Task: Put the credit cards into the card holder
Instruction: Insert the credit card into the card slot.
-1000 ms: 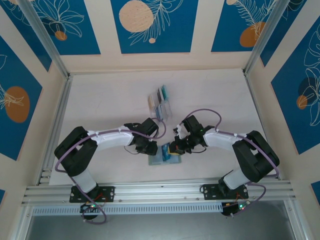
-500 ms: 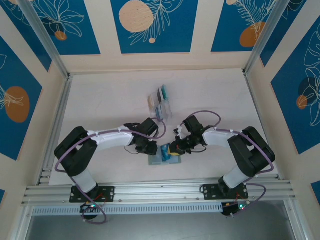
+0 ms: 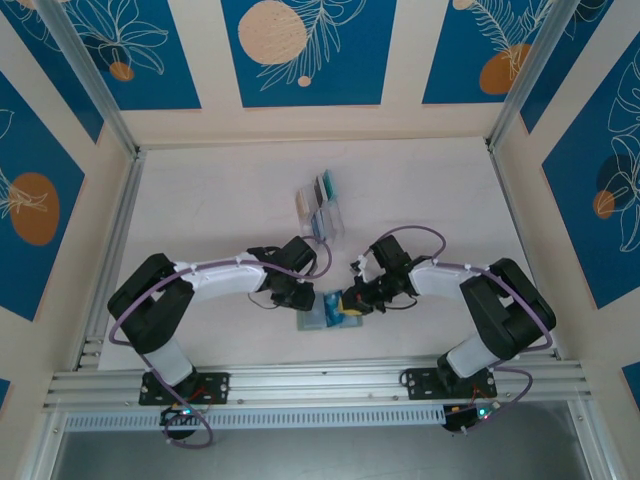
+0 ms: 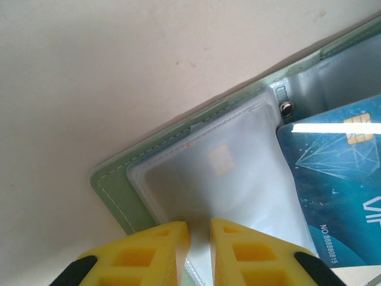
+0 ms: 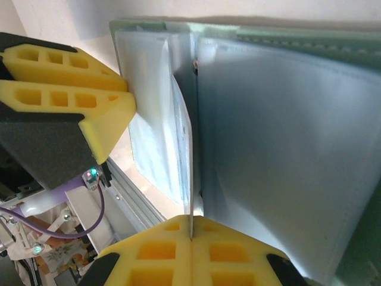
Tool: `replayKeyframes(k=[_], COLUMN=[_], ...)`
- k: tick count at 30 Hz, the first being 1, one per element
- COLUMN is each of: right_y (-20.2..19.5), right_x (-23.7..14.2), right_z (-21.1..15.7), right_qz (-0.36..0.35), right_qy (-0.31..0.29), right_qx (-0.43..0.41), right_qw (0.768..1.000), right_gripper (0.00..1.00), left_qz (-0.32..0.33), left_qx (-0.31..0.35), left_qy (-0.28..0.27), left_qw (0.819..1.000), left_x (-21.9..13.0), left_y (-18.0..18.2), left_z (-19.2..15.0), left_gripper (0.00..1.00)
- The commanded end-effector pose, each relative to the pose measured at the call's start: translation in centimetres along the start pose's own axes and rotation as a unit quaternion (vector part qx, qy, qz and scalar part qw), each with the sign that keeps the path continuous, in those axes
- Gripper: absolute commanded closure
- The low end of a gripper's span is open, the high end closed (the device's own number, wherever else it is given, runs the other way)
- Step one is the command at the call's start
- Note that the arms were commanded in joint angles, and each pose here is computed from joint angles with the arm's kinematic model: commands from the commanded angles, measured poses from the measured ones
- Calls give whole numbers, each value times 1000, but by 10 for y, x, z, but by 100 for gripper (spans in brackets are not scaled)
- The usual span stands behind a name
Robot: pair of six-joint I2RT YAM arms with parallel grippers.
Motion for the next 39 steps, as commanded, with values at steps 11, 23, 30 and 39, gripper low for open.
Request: replayKeyframes(k=[11,23,30,39], right_y=[-3,-5,-10,-15], right_x=[4,6,3,11], right_z=[-12,1,15,17], right_qz=[12,-1,-37,-46], right_qy=[34,26,-4,-11], right_qx=[21,9,2,5], right_qw=[999,1000,999,999], right_gripper=[100,100,100,100], left_qz=[65,65,65,63], left_qx=[-20,-21,-21,-21], left_qy=[48,50,51,52], left_qw=[997,996,996,996], left_x=[21,21,21,21], left_y=[34,36,37,38], left_z=[-27,-30,-32,-34], left_gripper=[81,81,81,81])
Point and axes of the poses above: each hand's point on the last joint's axis, 136 mm out from that joint toward the fingers, its own x axis out along the fingers, its own y axis along the line the jaws close on, z = x × y, the point moved 3 cm from there along -x, back along the fingers, and after that the axes turned 6 degrees about -x, right-handed, at the moved point
